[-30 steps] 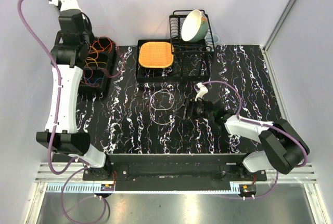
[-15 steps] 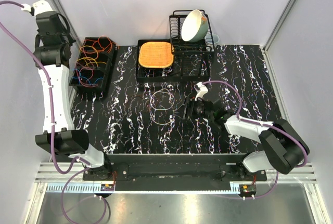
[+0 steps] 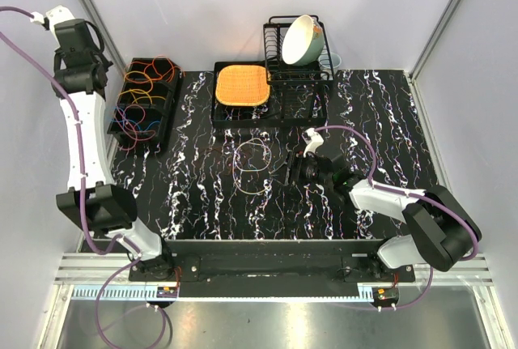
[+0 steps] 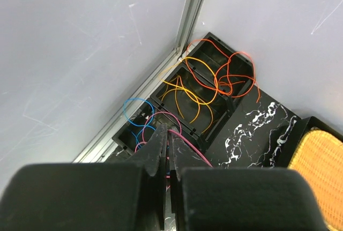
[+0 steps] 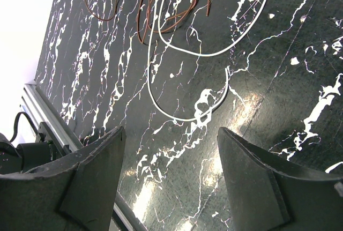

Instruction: Untangle the cables

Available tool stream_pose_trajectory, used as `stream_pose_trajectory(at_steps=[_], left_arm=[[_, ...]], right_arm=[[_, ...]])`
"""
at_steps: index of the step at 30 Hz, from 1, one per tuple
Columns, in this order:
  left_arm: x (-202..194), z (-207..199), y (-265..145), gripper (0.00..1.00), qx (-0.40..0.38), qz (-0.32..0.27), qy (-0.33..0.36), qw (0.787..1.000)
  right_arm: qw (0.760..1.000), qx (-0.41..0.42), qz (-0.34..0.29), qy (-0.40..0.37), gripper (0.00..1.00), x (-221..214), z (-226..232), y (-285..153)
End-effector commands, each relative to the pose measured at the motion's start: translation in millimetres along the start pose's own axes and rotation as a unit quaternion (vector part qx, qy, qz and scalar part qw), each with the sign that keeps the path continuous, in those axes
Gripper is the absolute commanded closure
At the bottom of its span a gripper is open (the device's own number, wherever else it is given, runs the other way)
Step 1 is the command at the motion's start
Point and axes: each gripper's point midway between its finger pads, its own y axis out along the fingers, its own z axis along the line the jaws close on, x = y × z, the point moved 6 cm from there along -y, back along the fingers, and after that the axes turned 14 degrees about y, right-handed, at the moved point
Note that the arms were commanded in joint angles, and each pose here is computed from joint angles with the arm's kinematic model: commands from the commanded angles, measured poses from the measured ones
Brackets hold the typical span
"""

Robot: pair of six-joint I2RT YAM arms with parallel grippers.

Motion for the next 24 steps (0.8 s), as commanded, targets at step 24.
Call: stream_pose_trajectory(at_steps=[24], left_arm=[[-9,-12,70,1.00,0.008,-0.040,-0.026,0.999]], right_arm=[[1.000,0.022,0.004,-0.011,0.25,5,7,6]])
